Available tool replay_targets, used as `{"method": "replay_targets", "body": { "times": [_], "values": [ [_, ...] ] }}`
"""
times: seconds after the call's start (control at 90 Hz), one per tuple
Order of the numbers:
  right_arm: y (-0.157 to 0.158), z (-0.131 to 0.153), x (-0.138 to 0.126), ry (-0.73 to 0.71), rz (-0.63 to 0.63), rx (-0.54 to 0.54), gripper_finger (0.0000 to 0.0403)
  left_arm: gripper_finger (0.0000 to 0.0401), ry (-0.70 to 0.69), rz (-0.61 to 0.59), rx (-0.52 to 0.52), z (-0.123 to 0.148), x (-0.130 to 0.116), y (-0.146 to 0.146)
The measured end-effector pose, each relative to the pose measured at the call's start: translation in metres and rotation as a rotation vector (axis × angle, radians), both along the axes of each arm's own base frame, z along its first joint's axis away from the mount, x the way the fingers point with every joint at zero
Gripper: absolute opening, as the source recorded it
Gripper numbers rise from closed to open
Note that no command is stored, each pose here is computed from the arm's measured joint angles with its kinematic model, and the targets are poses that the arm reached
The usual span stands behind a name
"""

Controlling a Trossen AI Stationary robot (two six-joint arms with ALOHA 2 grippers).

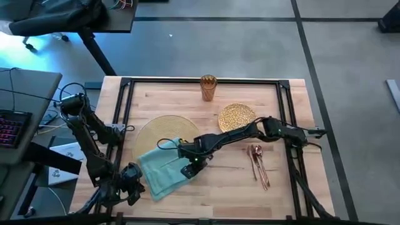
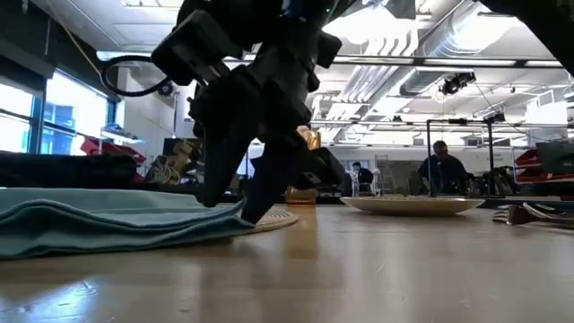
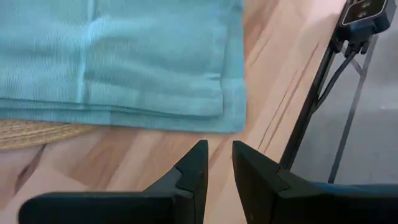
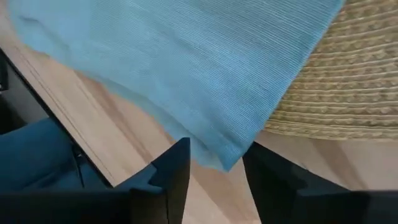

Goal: Set table place
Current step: Fold the blue table napkin

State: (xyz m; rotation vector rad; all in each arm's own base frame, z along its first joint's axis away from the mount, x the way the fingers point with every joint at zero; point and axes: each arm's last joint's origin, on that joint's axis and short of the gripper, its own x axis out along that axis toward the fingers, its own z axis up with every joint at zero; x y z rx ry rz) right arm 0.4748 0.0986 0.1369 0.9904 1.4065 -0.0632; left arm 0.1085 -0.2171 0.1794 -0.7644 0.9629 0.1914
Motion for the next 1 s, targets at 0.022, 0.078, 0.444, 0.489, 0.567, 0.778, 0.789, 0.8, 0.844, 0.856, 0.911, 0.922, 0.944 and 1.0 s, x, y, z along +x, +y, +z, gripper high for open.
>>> {"method": "replay_targets", "body": {
  "times": [0.022,0.078,0.444,0.489,0.567,0.778,0.789,0.8,0.844,0.856,0.911,0.922,0.944,1.0],
  "values": [
    [-0.001,0.000,0.000,0.001,0.001,0.005,0.0144,0.0057,0.000,-0.001,0.001,0.000,0.000,0.000],
    [-0.001,0.000,0.000,0.004,0.007,0.024,0.0154,0.0057,-0.001,-0.002,0.002,0.000,0.000,0.000],
    [-0.002,0.006,0.001,0.017,-0.010,0.062,0.0201,0.0057,-0.001,-0.001,0.004,0.000,0.001,0.001],
    [-0.002,0.006,0.001,0.017,-0.010,0.062,0.0201,0.0057,-0.002,0.000,0.007,0.000,0.001,0.001],
    [-0.002,0.002,0.001,0.022,-0.009,0.059,0.0201,0.0057,-0.002,0.004,0.008,0.000,0.001,0.001],
    [-0.002,-0.003,0.004,-0.004,-0.017,0.022,0.0191,0.0057,-0.003,0.008,0.008,0.000,0.002,0.001],
    [-0.002,-0.003,0.004,-0.004,-0.017,0.022,0.0189,0.0057,-0.002,0.008,0.008,0.000,0.002,0.001],
    [-0.002,-0.003,0.004,-0.003,-0.017,0.020,0.0187,0.0057,-0.002,0.008,0.009,0.000,0.002,0.001],
    [-0.002,-0.004,0.004,0.002,-0.019,0.016,0.0179,0.0057,-0.002,0.007,0.009,0.000,0.002,0.001],
    [-0.002,-0.004,0.003,0.002,-0.019,0.014,0.0177,0.0057,-0.003,0.008,0.009,0.000,0.002,0.001],
    [-0.002,-0.004,0.004,0.001,-0.021,0.009,0.0164,0.0057,-0.002,0.008,0.010,0.000,0.002,0.001],
    [-0.002,-0.004,0.004,0.000,-0.021,0.008,0.0160,0.0057,-0.002,0.008,0.009,0.000,0.002,0.001],
    [-0.002,-0.004,0.004,-0.001,-0.021,0.008,0.0154,0.0057,-0.002,0.008,0.009,0.000,0.002,0.001],
    [-0.002,-0.004,0.004,0.000,-0.021,0.010,0.0137,0.0057,-0.002,0.008,0.009,0.000,0.002,0.001]
  ]
}}
